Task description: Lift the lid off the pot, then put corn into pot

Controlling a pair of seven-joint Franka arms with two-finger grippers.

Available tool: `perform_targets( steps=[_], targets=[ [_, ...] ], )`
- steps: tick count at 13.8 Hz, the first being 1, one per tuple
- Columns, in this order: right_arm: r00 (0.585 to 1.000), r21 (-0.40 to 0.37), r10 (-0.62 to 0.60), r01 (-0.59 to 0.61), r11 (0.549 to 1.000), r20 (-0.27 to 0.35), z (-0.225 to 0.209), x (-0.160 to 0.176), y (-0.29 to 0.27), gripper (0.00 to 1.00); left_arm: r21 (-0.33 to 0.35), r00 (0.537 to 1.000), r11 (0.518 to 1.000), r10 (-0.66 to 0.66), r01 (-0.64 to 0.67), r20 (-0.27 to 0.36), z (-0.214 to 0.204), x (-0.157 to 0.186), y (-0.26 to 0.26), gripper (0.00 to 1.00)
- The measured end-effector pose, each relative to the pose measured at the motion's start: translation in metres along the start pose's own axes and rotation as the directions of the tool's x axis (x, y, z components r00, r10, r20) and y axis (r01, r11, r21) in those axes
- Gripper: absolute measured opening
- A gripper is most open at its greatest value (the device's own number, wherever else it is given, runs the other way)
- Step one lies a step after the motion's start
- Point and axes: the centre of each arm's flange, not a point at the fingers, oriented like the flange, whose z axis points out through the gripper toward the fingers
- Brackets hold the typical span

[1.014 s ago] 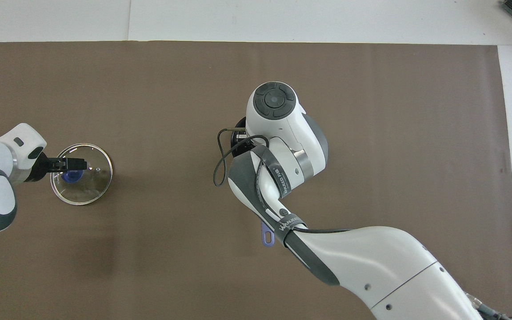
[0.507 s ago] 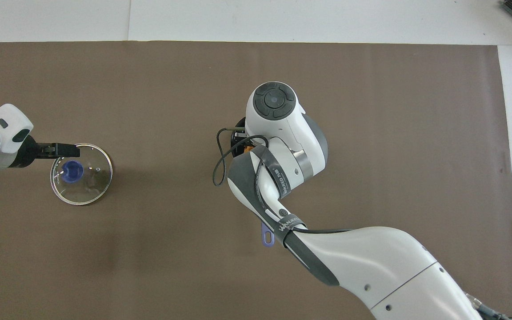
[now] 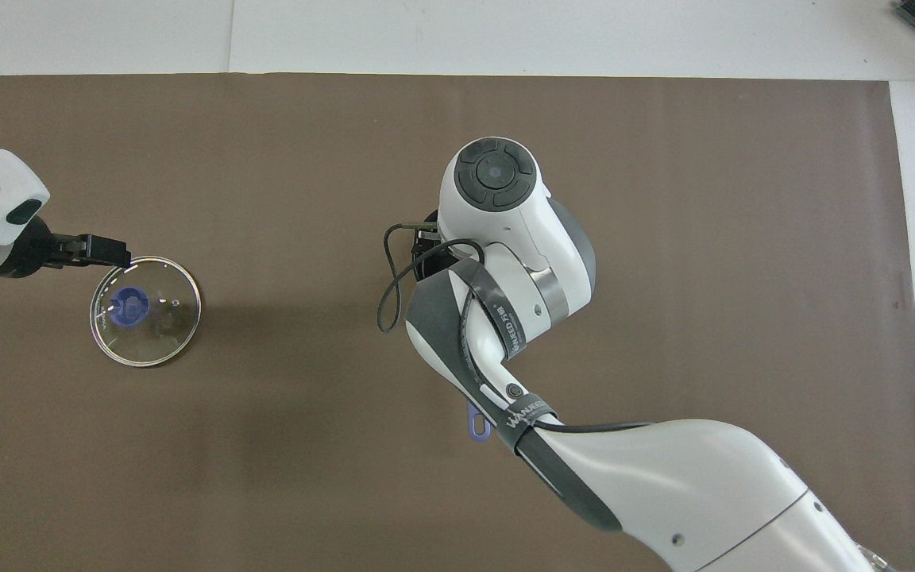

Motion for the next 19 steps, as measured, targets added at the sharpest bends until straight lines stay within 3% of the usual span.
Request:
perform_targets(
  steps=[6,11,14,19],
  targets=[
    [0.995,-0.005,-0.098,0.098,0.995,-0.024,-0.102,0.007,0.084,1.00,0.010,0.998,1.000,-0.020,0.020,0.061,-0.058,-0.017,0.015,1.00],
    [0.994,-0.014,-0.108,0.109,0.994,0.019,-0.174,0.002,0.189,1.00,0.017,0.998,1.000,0.001,-0.002,0.070,-0.093,-0.030,0.052,1.00],
    [0.995,-0.022,-0.083,0.084,0.996,0.048,-0.203,-0.007,0.245,1.00,0.020,0.998,1.000,0.007,-0.009,0.067,-0.107,-0.036,0.057,1.00],
    [0.995,-0.028,-0.066,0.068,0.997,0.072,-0.225,-0.028,0.273,1.00,0.019,0.998,1.000,-0.022,0.021,0.059,-0.116,-0.037,0.036,1.00]
  ],
)
